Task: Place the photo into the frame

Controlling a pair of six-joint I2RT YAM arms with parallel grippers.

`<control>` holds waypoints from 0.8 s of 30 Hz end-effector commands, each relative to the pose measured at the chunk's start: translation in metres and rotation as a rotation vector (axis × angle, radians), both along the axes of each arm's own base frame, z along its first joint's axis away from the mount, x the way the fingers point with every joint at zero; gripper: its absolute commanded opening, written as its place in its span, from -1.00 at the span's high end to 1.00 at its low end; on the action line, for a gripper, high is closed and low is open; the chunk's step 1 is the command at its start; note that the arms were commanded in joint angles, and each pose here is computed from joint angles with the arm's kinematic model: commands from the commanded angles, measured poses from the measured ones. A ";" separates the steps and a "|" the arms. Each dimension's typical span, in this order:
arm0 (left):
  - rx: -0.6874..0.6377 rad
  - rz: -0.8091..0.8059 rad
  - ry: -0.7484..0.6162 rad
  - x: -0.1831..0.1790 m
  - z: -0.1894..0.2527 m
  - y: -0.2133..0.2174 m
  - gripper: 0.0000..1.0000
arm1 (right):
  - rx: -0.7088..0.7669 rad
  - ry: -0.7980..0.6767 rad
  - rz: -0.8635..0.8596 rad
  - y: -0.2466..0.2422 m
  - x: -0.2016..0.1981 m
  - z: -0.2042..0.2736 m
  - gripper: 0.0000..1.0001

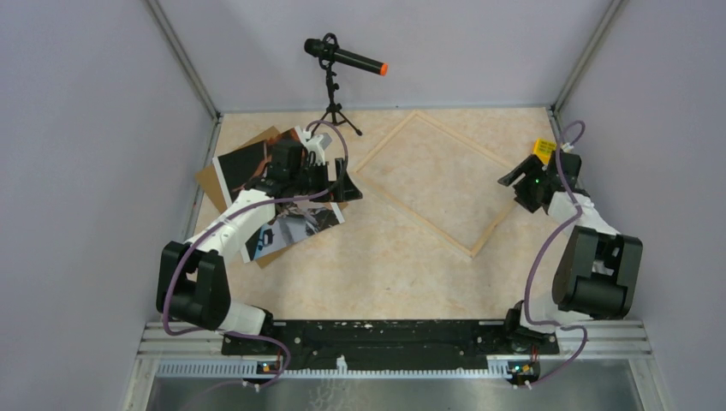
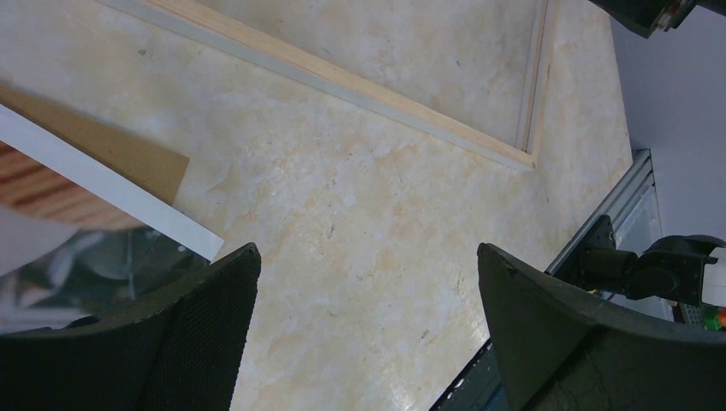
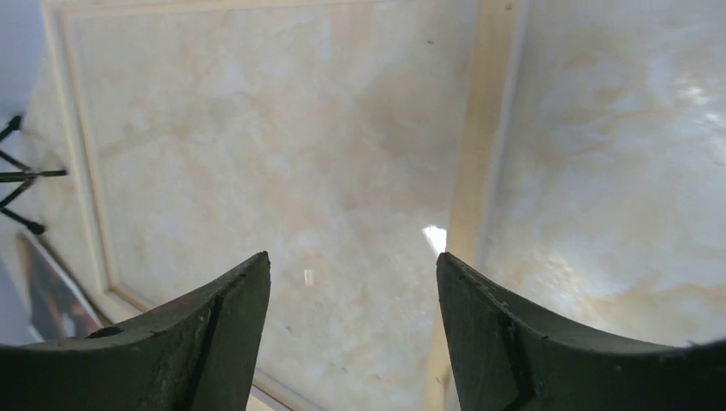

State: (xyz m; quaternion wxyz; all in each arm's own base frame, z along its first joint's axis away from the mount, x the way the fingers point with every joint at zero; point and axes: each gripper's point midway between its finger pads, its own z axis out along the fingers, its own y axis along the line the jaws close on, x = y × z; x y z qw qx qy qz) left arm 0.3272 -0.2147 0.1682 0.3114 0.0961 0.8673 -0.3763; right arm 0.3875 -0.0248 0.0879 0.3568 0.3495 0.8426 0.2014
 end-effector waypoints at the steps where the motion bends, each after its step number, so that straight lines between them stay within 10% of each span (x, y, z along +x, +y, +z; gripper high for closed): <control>1: -0.030 -0.017 -0.057 0.001 0.016 -0.002 -0.97 | -0.227 0.085 -0.038 -0.030 -0.023 0.024 -0.42; 12: -0.031 -0.019 -0.056 0.001 0.015 -0.002 -0.97 | -0.460 0.202 0.089 -0.012 -0.009 0.012 -0.43; 24: -0.009 -0.011 -0.007 0.002 -0.009 -0.004 -0.97 | -0.416 0.010 0.290 0.033 0.145 0.032 -0.63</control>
